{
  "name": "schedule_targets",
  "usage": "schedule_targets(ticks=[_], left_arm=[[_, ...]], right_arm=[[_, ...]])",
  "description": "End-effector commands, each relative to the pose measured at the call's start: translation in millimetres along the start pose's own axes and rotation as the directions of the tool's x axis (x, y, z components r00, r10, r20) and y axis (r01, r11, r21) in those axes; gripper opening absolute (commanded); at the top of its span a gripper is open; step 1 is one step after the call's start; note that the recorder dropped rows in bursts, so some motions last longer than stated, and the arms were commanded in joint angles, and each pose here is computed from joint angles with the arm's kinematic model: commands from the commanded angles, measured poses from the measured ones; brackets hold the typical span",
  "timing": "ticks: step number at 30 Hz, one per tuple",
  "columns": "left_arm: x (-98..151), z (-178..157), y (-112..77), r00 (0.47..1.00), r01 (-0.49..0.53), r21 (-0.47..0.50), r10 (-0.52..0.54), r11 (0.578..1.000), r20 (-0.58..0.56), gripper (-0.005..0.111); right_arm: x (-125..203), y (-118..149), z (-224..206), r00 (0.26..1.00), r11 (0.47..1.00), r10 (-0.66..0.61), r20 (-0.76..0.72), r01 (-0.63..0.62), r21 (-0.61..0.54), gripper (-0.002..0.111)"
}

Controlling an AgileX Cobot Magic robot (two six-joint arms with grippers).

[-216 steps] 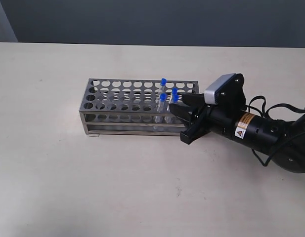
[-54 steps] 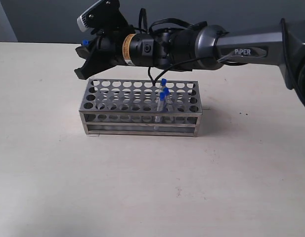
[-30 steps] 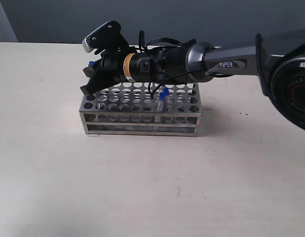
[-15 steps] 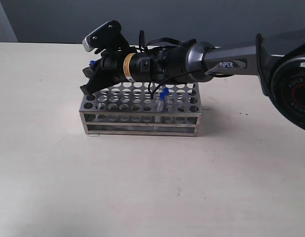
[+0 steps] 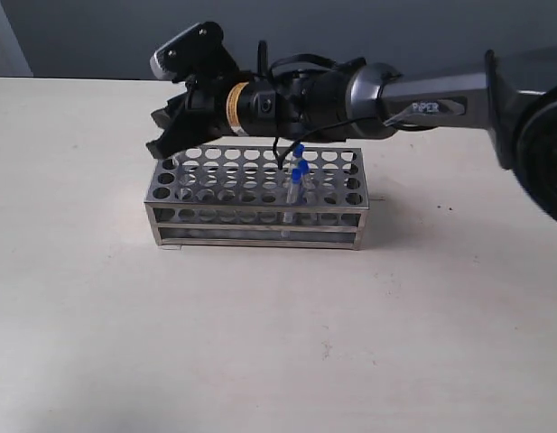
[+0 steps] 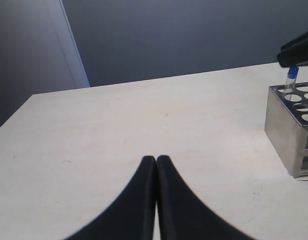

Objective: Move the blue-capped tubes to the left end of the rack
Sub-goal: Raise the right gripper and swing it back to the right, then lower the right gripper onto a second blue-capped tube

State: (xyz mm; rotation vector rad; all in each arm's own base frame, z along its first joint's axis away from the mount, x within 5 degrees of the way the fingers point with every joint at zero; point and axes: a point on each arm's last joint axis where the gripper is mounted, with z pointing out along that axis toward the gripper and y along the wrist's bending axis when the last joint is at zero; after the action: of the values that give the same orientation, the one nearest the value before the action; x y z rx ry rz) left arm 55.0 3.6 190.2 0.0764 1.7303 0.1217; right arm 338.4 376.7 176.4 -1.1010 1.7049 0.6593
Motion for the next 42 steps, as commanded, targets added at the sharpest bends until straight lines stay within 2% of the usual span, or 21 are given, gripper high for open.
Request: schedule_targets(ticks=[1,6,8,14,21,23,28,30,33,37,42], left_arm=[[-1.7,0.2,-0.4,1.000,0.003,0.008,-0.003,1.000,0.012,0.000],[-1.7,0.2,-0.4,1.000,0.003,0.008,-0.003,1.000,0.012,0.000],[-1.7,0.2,-0.4,1.000,0.003,0.008,-0.003,1.000,0.012,0.000],[-1.7,0.2,-0.4,1.000,0.003,0.008,-0.003,1.000,0.012,0.000],[-1.7,0.2,-0.4,1.000,0.003,0.008,-0.003,1.000,0.012,0.000],[-1.7,0.2,-0.4,1.000,0.003,0.008,-0.003,1.000,0.012,0.000],[-1.7,0.2,-0.4,1.000,0.003,0.008,-0.003,1.000,0.012,0.000],[-1.7,0.2,-0.4,1.000,0.003,0.008,-0.003,1.000,0.012,0.000],[-1.7,0.2,-0.4,1.000,0.003,0.008,-0.003,1.000,0.012,0.000],[-1.7,0.2,-0.4,1.000,0.003,0.008,-0.003,1.000,0.012,0.000],[-1.7,0.2,-0.4,1.000,0.003,0.008,-0.003,1.000,0.012,0.000]], right_arm=[[-56.3,-17.7,-46.3,0.996,0.991,-0.050,0.070,0.041,0.129,0.031],[-80.5,-31.0,-107.0,0.993,0.976,-0.061,0.102,0.038,0.213,0.028],[-77.0,-33.3,-127.9,0.994,0.971,-0.070,0.088,0.048,0.234,0.026],[-36.0,-21.3,-174.2,0.998,0.974,-0.057,0.004,0.055,0.221,0.022],[13.2,-16.8,-206.0,0.996,0.979,0.087,-0.005,-0.085,0.187,0.022],[20.2,-16.2,-209.2,0.995,0.980,0.095,-0.003,-0.093,0.177,0.024],[40.8,-19.4,-206.2,0.993,0.977,0.107,-0.057,-0.095,0.189,0.037],[48.9,-20.0,-197.1,0.996,0.984,0.074,-0.058,-0.063,0.167,0.037],[67.7,-26.4,-179.3,0.994,0.978,0.100,-0.046,-0.090,0.187,0.037],[75.3,-27.4,-167.1,0.989,0.975,0.147,0.036,-0.151,0.163,0.037],[88.2,-30.2,-158.9,0.988,0.971,0.155,0.026,-0.157,0.180,0.037]])
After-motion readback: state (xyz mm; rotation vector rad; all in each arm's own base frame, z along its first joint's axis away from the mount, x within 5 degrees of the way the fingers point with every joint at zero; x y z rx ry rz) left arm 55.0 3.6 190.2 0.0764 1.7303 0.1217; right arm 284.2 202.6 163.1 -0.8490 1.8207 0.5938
